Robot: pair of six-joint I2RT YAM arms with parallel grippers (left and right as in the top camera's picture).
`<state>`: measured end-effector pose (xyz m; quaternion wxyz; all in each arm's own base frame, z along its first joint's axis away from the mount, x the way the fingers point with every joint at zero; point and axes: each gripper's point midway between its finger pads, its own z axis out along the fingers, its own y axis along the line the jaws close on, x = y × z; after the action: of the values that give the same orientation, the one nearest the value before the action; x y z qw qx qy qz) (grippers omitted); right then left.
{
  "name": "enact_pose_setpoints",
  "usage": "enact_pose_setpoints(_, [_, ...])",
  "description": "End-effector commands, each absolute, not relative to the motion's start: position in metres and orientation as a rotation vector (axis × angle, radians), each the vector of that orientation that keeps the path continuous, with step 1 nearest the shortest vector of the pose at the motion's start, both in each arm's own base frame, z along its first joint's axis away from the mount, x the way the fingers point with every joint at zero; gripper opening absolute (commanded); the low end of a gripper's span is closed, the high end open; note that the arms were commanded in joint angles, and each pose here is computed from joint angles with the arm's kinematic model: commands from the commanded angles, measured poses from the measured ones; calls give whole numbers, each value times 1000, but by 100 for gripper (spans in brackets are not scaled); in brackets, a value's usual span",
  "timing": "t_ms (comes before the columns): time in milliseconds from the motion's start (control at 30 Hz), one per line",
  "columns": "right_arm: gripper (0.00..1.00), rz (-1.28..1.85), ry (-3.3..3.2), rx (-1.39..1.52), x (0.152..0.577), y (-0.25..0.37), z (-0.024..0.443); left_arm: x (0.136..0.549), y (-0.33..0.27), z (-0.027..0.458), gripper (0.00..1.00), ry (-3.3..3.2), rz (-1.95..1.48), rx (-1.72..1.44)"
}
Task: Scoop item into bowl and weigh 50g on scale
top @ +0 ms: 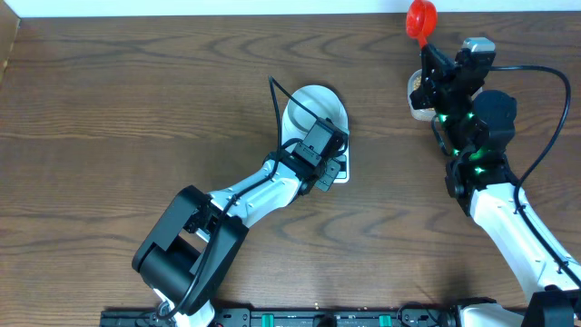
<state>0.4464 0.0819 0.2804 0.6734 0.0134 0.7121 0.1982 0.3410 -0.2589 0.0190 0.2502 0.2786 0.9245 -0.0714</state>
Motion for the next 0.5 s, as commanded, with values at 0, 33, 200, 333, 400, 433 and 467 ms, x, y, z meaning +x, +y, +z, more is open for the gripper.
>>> enact_pose_setpoints(0, [1, 452, 1577, 32, 449, 81, 293, 352, -253, 25, 7, 2504, -131, 706])
enact_pose_setpoints(33, [1, 451, 1577, 33, 449, 81, 293, 352, -252, 25, 7, 2503, -128, 705])
enact_pose_setpoints(200, [1, 452, 1577, 32, 449, 81, 293, 353, -253, 30, 7, 2494, -133, 701])
enact_pose_setpoints(333, [1, 452, 1578, 32, 449, 81, 293, 349, -251, 28, 7, 2515, -132, 693])
enact_pose_setpoints(400, [1, 452, 1578, 32, 449, 81, 293, 344, -256, 27, 8, 2527, -180, 708])
enact_pose_setpoints(433, [1, 451, 1580, 32, 449, 81, 292, 344, -257, 27, 7, 2527, -185, 710])
enact_pose_setpoints(467, [1, 452, 1581, 33, 449, 81, 292, 344, -257, 27, 7, 2527, -185, 709])
